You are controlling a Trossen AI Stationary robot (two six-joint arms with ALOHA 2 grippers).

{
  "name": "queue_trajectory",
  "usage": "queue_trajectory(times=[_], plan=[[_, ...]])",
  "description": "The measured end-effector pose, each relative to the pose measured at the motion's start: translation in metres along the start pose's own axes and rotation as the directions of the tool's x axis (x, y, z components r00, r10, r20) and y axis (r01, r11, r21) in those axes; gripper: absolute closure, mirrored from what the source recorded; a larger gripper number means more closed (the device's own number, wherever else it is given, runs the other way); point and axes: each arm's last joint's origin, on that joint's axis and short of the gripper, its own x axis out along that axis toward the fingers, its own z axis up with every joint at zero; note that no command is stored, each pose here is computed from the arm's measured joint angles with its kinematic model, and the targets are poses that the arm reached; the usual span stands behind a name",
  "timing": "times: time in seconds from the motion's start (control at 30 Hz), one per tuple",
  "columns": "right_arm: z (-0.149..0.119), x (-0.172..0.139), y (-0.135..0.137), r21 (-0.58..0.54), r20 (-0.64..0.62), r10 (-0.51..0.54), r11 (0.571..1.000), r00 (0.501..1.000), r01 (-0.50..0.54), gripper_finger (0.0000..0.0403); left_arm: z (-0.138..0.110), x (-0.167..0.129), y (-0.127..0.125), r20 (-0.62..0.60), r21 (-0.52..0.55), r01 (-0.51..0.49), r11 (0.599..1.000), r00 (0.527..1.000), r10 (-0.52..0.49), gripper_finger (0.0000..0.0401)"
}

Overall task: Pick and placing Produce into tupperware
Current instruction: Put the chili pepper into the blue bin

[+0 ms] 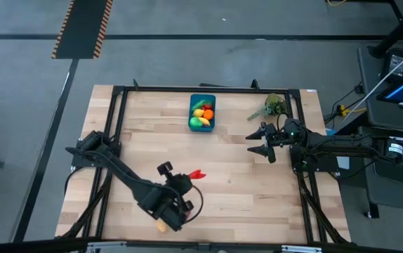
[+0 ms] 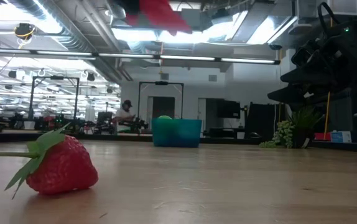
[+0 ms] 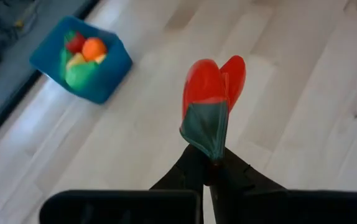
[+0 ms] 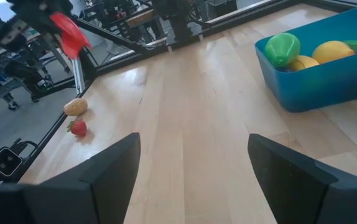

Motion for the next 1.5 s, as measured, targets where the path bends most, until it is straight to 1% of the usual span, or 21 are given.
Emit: queue_trajectory(times=[0.07, 0.13, 0.27, 0.4, 0.47, 0.57, 0.63, 0.73, 0.83, 0.93, 1.17, 1.3, 1.5], plan=[[0.0, 0.0, 0.0, 0.0, 0.0, 0.0, 1.0, 1.0, 0.0, 0.0104, -0.002, -0.008, 0.001, 0.037, 0.002, -0.007, 1.0, 0.999, 0.006, 0.0398], [0.0, 0.0, 0.0, 0.0, 0.0, 0.0, 1.0, 1.0, 0.0, 0.0104, -0.006, -0.014, 0.002, 0.087, -0.018, -0.014, 1.0, 0.996, 0.015, 0.0399], [0.0, 0.0, 0.0, 0.0, 0.0, 0.0, 1.0, 1.0, 0.0, 0.0104, -0.023, -0.021, 0.003, 0.174, -0.067, -0.029, 0.997, 0.984, 0.04, 0.0398], [0.0, 0.0, 0.0, 0.0, 0.0, 0.0, 1.0, 1.0, 0.0, 0.0104, -0.049, -0.017, -0.003, 0.239, -0.121, -0.016, 0.993, 0.97, 0.044, 0.0399], [0.0, 0.0, 0.0, 0.0, 0.0, 0.0, 1.0, 1.0, 0.0, 0.0104, -0.062, -0.011, -0.005, 0.267, -0.145, -0.008, 0.989, 0.962, 0.047, 0.0399], [0.0, 0.0, 0.0, 0.001, 0.0, 0.0, 1.0, 1.0, 0.0, 0.0104, -0.075, -0.001, -0.007, 0.304, -0.174, 0.002, 0.985, 0.951, 0.052, 0.0399], [0.0, 0.0, 0.0, 0.004, 0.0, 0.0, 1.0, 1.0, 0.0, 0.0104, -0.08, 0.005, -0.008, 0.306, -0.182, 0.005, 0.983, 0.951, 0.052, 0.0399], [0.0, 0.0, 0.0, 0.004, 0.0, 0.0, 1.0, 1.0, 0.0, 0.0104, -0.082, 0.009, -0.01, 0.311, -0.205, 0.023, 0.979, 0.949, 0.042, 0.0399], [0.0, 0.0, 0.0, 0.004, 0.0, 0.0, 1.0, 1.0, 0.0, 0.0104, -0.084, 0.012, -0.012, 0.316, -0.197, 0.034, 0.98, 0.948, 0.031, 0.04], [0.0, 0.0, 0.0, 0.004, 0.0, 0.0, 1.0, 1.0, 0.0, 0.0104, -0.087, 0.016, -0.017, 0.329, -0.212, 0.07, 0.975, 0.944, 0.004, 0.04], [0.0, 0.0, 0.0, 0.004, 0.001, 0.0, 1.0, 1.0, 0.0, 0.0104, -0.095, 0.031, -0.03, 0.341, -0.165, 0.16, 0.973, 0.935, -0.096, 0.04], [0.0, 0.0, 0.0, 0.004, 0.0, 0.0, 1.0, 1.0, 0.0, 0.0104, -0.088, 0.044, -0.036, 0.319, -0.108, 0.23, 0.967, 0.929, -0.186, 0.04], [0.0, 0.0, 0.0, 0.009, 0.0, 0.001, 1.0, 1.0, -0.001, 0.0104, -0.063, 0.071, -0.035, 0.317, -0.014, 0.32, 0.947, 0.9, -0.3, 0.0401]])
